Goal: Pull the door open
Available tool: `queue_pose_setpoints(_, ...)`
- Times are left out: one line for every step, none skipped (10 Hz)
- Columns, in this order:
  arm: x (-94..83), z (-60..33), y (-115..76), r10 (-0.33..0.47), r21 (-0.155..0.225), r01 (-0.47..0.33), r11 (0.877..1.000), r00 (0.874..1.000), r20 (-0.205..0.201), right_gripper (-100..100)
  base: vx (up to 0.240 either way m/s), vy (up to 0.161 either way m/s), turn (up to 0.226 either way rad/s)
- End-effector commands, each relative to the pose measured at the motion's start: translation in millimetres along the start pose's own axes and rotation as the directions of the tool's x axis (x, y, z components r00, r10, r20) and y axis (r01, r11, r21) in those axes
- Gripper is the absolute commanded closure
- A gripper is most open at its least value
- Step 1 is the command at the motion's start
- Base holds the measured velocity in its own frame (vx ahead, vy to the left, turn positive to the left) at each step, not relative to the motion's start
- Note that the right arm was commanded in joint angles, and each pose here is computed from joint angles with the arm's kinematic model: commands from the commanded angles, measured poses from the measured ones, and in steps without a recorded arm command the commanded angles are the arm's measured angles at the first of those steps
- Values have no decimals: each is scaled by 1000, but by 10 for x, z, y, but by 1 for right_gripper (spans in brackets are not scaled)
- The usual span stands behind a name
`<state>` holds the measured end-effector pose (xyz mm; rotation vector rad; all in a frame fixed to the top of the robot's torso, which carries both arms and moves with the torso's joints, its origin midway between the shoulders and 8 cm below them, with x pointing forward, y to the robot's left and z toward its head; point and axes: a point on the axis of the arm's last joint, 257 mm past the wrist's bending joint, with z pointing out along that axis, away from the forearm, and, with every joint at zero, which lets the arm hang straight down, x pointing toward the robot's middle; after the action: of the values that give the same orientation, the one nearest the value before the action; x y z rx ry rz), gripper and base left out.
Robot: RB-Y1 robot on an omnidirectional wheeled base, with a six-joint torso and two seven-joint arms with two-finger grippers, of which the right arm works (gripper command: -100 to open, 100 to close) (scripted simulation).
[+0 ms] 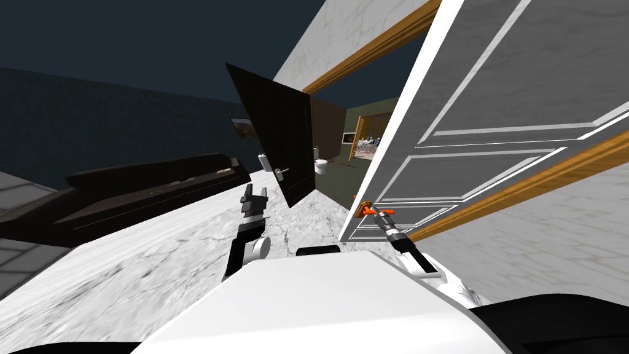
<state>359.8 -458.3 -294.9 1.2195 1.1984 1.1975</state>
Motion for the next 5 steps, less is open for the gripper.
queue_pose_setpoints(-23, -51, 9, -2, -1, 2, 1000, 1000, -10, 100, -207, -40, 134)
queue_pose_setpoints(-25, -74, 13, -2, -1, 2, 1000, 1000, -17, 100, -220, -41, 115)
queue_pose_setpoints(-26, -95, 16, -2, -2, 2, 1000, 1000, -23, 100, -204, -63, 114)
queue_pose_setpoints(-27, -118, 21, -2, -2, 2, 1000, 1000, -31, 100, -195, -52, 120)
queue_pose_setpoints(-11, -99, 2, -1, 1, 1, 1000, 1000, -29, 100, -86, -15, 29)
